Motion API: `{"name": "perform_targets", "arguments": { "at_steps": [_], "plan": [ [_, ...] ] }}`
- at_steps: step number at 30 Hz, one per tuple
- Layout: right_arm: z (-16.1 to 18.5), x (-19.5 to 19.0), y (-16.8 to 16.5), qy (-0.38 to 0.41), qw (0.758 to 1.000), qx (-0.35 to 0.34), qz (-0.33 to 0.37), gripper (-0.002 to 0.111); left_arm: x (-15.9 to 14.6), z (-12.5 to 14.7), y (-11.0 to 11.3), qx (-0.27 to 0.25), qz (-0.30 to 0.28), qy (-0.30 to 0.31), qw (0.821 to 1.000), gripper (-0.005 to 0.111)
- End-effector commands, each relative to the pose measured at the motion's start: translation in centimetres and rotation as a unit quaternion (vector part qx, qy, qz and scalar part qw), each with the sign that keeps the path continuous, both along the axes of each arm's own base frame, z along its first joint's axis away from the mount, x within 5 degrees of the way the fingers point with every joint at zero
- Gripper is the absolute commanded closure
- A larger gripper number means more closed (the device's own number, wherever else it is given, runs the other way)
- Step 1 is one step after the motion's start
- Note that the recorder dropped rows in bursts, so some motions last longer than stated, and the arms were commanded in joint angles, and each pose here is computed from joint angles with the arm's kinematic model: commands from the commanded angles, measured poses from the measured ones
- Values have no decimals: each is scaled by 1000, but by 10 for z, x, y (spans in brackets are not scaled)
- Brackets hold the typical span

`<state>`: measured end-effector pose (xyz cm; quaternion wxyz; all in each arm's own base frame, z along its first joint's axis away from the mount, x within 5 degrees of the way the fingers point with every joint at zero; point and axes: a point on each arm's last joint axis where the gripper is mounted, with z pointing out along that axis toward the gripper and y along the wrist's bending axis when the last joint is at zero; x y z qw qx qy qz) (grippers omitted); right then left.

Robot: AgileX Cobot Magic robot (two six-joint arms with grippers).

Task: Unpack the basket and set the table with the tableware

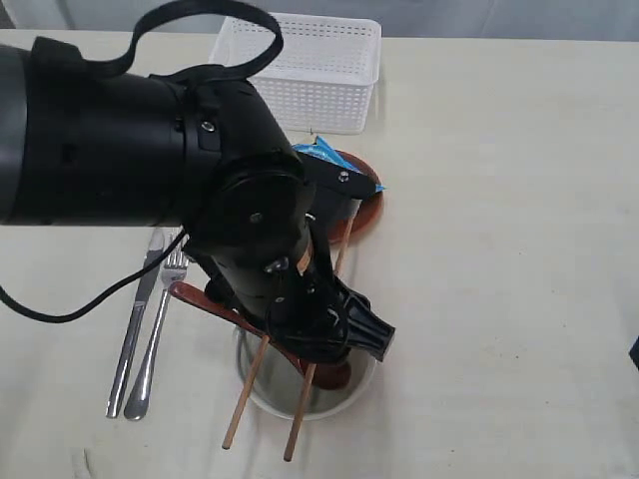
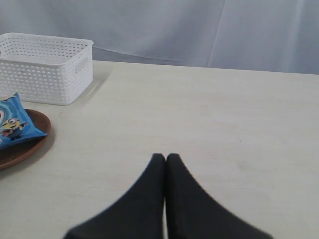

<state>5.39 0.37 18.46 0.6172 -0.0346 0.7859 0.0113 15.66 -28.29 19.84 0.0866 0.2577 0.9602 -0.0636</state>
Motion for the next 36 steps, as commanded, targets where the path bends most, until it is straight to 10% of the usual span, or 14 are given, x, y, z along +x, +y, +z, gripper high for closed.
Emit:
{"name": "perform_targets", "arguments": {
  "at_steps": [1, 36],
  "plan": [
    [-1, 0, 0, -2, 1000, -1, -1, 109, -4, -4, -2, -24, 7, 7, 1000, 36],
    [-1, 0, 0, -2, 1000, -1, -1, 109, 0, -7, -2, -21, 12, -13, 1000, 36]
  ]
}}
